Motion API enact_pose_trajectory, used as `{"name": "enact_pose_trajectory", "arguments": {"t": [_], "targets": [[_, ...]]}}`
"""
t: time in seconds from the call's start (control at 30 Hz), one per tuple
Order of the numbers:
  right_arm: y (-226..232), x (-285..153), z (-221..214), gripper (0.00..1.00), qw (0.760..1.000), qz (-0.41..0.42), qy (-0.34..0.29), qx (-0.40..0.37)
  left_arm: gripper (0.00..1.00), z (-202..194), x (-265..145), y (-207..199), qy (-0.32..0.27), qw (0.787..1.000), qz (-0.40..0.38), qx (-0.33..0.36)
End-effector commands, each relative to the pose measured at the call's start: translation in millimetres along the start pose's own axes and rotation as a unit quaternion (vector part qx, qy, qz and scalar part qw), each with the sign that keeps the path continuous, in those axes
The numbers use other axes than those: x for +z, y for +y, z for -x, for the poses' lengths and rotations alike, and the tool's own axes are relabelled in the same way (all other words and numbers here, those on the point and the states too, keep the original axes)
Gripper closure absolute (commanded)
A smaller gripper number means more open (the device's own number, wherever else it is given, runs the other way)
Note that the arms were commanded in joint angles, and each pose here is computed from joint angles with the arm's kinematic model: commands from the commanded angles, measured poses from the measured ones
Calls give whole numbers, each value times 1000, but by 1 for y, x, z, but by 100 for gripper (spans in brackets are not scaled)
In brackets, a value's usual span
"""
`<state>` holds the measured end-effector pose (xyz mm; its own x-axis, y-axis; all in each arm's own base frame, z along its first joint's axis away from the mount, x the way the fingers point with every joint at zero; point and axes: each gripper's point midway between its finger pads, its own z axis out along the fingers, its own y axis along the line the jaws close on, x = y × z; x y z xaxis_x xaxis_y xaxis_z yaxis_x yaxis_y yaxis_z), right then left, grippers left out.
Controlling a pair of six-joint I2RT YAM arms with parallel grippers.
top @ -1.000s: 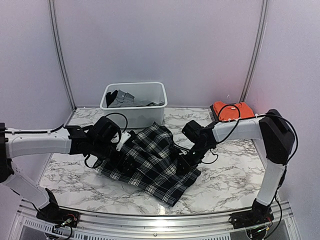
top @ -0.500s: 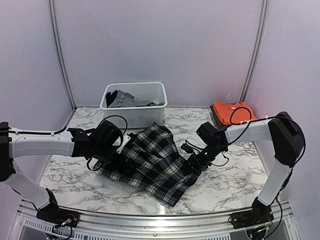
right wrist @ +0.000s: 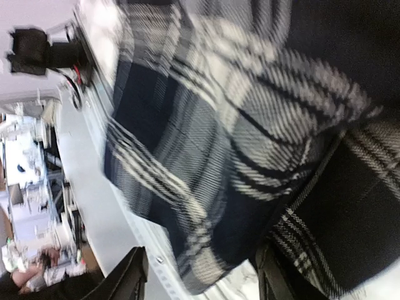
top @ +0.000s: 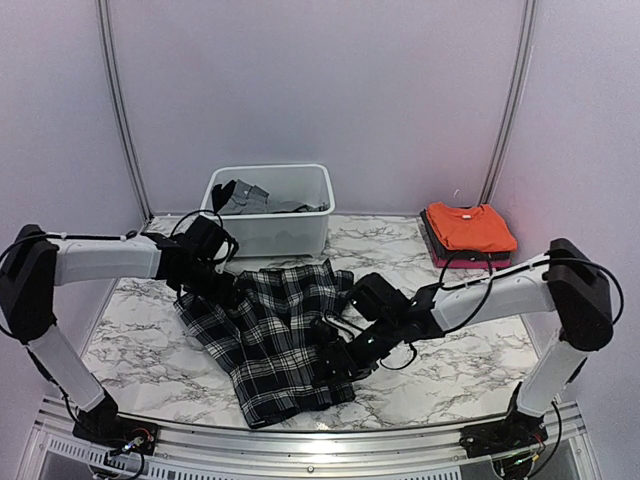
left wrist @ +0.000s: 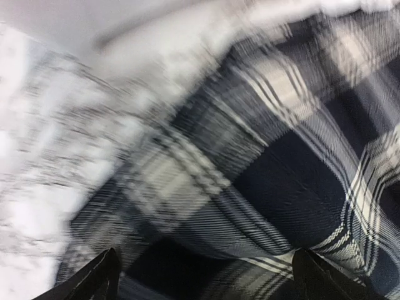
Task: Fold and stack the mixed laundry pile
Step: Adjust the rectangle-folded skirt at the center of the board.
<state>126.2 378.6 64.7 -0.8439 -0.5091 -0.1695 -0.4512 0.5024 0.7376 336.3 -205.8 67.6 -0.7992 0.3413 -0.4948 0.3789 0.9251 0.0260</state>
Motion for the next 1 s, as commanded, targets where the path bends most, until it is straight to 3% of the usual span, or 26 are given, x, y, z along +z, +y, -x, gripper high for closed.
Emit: {"name": "enact_pose_trajectory", "arguments": {"t": [0.0,0.13,0.27,0.37,0.47,0.6,0.8,0.97], "targets": [[41,-60,45,41,991,6,-132,13,1,58,-84,17,-130,989,-1,-70],[11,-96,34,39,983,-23,-174,47,1,60,-135,5,-171,971,-77,-149],[-37,-103,13,39,982,-42,-163,84,1,45,-156,-34,-159,944,-198,-210],[-46,-93,9,39,986,-34,-141,78,1,21,-164,-67,-135,961,-162,-182],[-58,-78,7,40,990,-42,-110,71,2,-6,-156,-104,-96,957,-168,-216],[-65,-68,11,41,991,-32,-107,72,5,-33,-136,-159,-54,967,-151,-199],[-69,-51,14,52,993,-5,-91,73,15,-45,-103,-233,6,977,-128,-168],[-74,-39,17,59,994,12,-76,84,26,-47,-77,-245,35,982,-78,-169]]}}
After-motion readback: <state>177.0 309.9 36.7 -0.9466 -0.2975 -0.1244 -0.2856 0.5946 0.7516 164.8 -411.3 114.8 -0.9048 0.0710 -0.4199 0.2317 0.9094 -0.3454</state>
